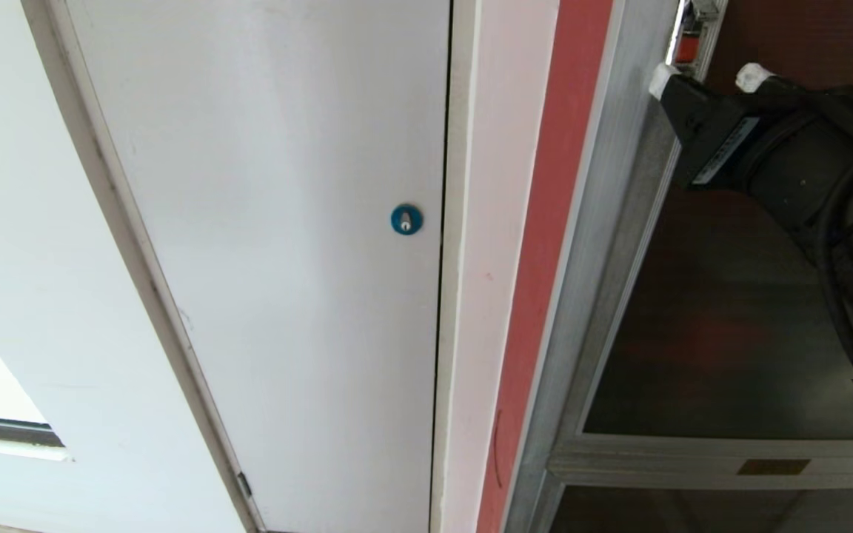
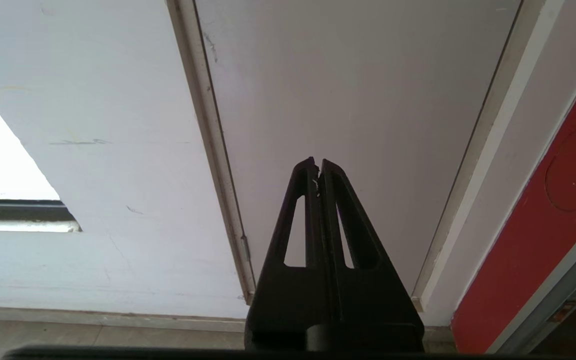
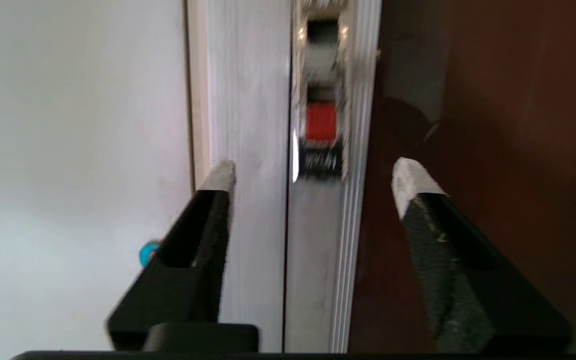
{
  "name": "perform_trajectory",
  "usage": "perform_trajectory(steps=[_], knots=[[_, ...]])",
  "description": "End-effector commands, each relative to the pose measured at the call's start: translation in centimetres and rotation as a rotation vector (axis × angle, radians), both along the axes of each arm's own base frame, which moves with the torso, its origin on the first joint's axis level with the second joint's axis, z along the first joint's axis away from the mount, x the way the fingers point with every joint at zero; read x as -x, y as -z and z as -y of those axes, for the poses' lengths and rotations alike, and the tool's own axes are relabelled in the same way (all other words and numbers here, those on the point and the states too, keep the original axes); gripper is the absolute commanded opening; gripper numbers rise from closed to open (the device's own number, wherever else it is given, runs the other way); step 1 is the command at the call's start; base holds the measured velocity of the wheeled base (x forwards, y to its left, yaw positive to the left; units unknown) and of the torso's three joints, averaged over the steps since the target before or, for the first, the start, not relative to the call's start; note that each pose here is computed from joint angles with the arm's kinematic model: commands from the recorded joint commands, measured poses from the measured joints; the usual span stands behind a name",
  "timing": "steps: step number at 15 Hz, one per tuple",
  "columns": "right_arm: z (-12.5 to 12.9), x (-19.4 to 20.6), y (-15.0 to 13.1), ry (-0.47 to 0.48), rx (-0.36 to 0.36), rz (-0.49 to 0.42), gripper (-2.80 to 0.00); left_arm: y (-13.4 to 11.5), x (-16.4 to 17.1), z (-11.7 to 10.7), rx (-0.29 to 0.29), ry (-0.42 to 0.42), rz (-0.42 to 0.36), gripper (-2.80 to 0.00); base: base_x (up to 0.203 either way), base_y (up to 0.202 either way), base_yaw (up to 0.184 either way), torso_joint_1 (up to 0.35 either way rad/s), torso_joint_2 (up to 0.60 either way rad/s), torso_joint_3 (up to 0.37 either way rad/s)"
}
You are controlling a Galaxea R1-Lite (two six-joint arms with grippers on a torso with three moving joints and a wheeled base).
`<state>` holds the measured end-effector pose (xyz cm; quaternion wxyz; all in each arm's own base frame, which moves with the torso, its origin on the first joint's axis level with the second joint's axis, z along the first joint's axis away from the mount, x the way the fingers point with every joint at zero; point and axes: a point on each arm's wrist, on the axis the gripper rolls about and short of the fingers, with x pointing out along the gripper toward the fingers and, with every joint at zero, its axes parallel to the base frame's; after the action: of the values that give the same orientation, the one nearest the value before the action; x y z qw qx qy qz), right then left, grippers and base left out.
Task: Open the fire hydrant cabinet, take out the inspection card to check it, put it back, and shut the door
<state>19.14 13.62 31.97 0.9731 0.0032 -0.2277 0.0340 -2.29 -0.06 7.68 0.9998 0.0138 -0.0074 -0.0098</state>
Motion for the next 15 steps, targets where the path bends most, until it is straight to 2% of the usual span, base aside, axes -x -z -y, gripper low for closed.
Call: perform_trajectory(steps=[1,15], knots=[[-0.1,-0.1,-1.0,0.017,-0.019,0.024,0.0,0.3,-0.1,0.0,0.0,0.0,-0.011,-2.8,0.0,0.0,0.0,0.0,0.0,0.0],[-0.6,-1.3,-4.0,0.111,-0.043,-0.012,0.0,0.3,-0.1,0.0,0.0,-0.001,-0.011,-2.8,0.0,0.0,0.0,0.0,0.0,0.0]])
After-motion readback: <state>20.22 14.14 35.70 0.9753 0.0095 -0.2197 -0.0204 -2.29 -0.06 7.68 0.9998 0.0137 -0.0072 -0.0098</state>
